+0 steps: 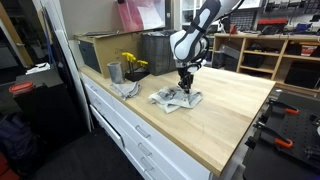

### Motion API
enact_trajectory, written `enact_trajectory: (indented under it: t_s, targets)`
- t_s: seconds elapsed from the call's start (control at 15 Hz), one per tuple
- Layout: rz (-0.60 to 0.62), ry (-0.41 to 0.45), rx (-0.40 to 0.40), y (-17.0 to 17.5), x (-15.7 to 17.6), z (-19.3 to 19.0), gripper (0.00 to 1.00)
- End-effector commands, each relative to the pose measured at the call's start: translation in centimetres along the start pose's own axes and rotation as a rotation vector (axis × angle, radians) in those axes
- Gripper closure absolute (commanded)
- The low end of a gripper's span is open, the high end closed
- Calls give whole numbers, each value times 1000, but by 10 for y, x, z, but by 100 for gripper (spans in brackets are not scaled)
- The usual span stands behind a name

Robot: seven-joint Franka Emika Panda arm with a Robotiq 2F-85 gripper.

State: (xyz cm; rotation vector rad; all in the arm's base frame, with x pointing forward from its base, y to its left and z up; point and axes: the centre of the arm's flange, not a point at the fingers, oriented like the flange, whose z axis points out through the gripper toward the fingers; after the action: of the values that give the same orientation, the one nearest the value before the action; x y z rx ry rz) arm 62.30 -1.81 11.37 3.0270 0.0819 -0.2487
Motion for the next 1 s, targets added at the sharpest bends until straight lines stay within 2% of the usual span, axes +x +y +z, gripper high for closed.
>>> enact_trajectory:
  t_s: [0.0, 0.13, 0.6, 0.93]
  targets:
    - [86, -30, 3, 22, -14, -11, 90]
    - [114, -39, 12, 28, -16, -12, 100]
    - [184, -66, 32, 31, -20, -24, 99]
    - [380, -96, 60, 86, -39, -31, 99]
